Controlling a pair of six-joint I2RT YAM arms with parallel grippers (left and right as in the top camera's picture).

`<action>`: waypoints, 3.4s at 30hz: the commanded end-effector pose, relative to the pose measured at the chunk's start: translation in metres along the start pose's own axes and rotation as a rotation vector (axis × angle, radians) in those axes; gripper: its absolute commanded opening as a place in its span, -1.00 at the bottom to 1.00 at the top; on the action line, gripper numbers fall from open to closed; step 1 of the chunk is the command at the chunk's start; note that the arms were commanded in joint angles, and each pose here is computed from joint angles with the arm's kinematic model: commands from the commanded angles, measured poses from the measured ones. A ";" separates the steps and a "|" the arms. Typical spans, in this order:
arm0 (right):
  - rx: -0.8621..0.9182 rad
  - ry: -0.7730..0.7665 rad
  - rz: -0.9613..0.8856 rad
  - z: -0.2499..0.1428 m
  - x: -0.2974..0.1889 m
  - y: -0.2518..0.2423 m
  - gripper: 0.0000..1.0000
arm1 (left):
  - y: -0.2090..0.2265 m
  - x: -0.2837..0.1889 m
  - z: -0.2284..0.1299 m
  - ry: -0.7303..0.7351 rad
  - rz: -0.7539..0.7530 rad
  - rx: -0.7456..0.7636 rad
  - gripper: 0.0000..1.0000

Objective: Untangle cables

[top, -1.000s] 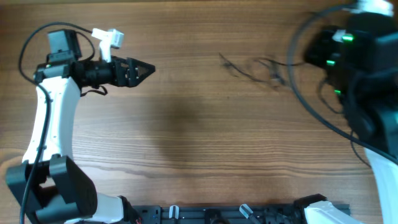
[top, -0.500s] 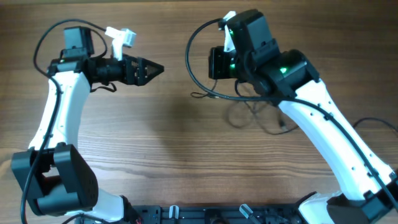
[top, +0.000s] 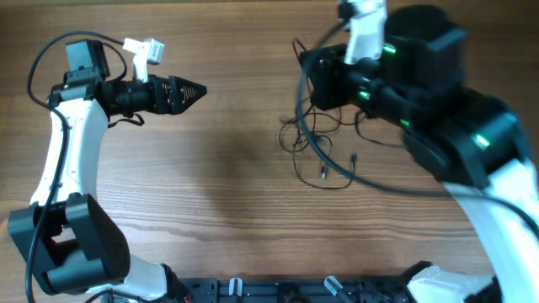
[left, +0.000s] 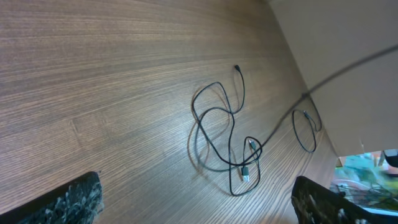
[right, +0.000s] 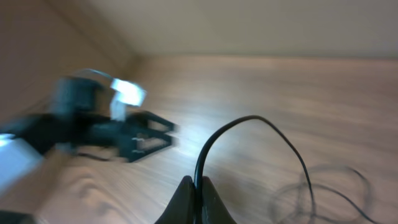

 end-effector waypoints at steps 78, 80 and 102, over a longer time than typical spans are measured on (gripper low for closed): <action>0.716 0.254 -0.755 -0.222 0.211 -0.222 0.14 | -0.028 0.026 -0.014 0.097 -0.081 -0.011 0.98; 0.734 0.262 -0.771 -0.237 0.209 -0.232 -0.18 | -0.031 0.026 -0.012 0.086 -0.101 -0.014 0.97; 0.079 -0.085 -0.184 -0.048 -0.003 -0.117 -0.91 | -0.030 0.026 -0.011 0.081 -0.098 0.000 1.00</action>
Point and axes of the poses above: each gripper's point midway between its finger pads, its own x axis out along the fingers, its own y axis along the line the jaws close on, z = x × y, the point moved 3 cm from there along -x, back along the fingers, and after that the axes turned 12 degrees about x, right-handed, at the moved point
